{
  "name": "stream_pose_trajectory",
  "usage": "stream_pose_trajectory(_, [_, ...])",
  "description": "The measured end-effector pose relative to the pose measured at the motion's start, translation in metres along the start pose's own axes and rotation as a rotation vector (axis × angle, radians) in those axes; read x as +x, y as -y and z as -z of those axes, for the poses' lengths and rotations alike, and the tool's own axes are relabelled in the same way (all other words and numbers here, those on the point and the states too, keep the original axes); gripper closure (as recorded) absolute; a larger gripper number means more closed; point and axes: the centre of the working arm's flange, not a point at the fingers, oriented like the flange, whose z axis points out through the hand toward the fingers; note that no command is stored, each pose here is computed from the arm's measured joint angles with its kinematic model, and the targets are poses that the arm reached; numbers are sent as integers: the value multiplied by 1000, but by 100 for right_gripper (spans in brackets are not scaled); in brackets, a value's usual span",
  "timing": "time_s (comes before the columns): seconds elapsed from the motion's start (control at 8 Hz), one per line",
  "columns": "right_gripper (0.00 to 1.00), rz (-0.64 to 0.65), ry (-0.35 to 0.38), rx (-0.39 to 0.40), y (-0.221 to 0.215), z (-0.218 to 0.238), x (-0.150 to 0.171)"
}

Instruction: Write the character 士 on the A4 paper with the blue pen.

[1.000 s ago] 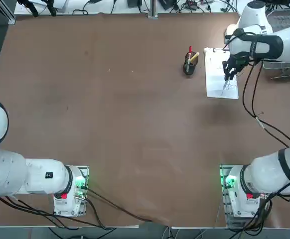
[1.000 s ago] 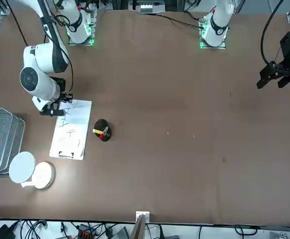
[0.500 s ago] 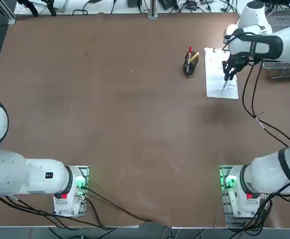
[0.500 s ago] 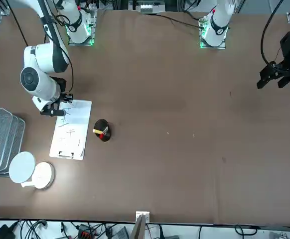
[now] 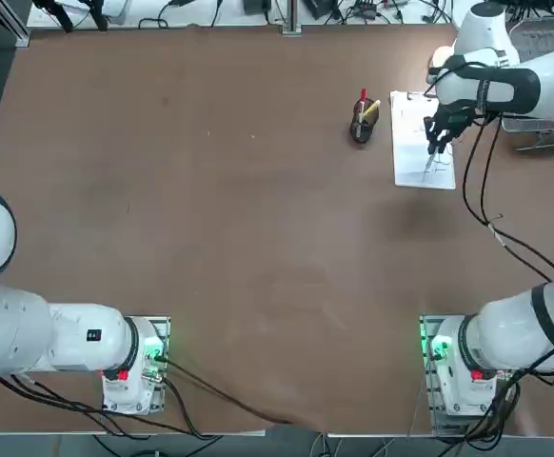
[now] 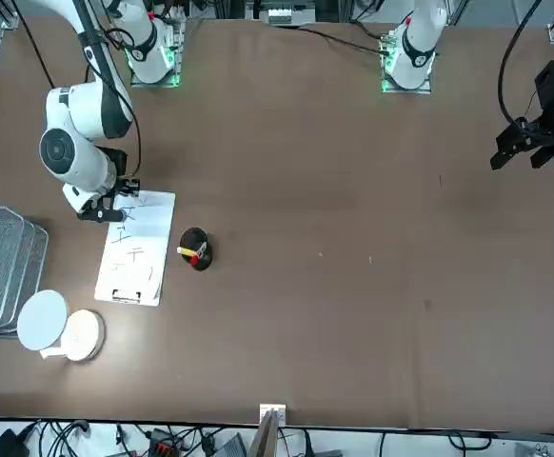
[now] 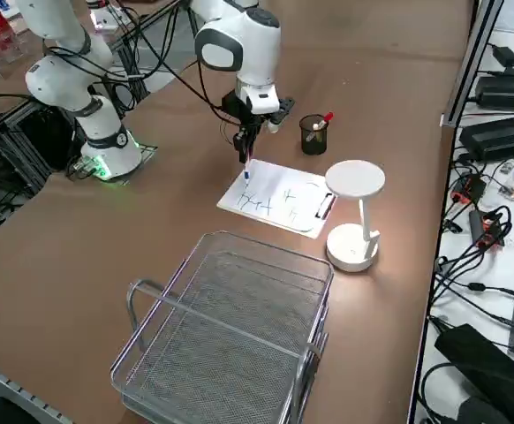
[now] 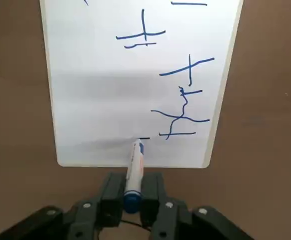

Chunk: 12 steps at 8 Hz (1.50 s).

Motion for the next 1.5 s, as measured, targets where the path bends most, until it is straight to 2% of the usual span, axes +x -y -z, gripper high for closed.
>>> stream_pose_trajectory(1.5, [80,-10,-25,3,13,8,3])
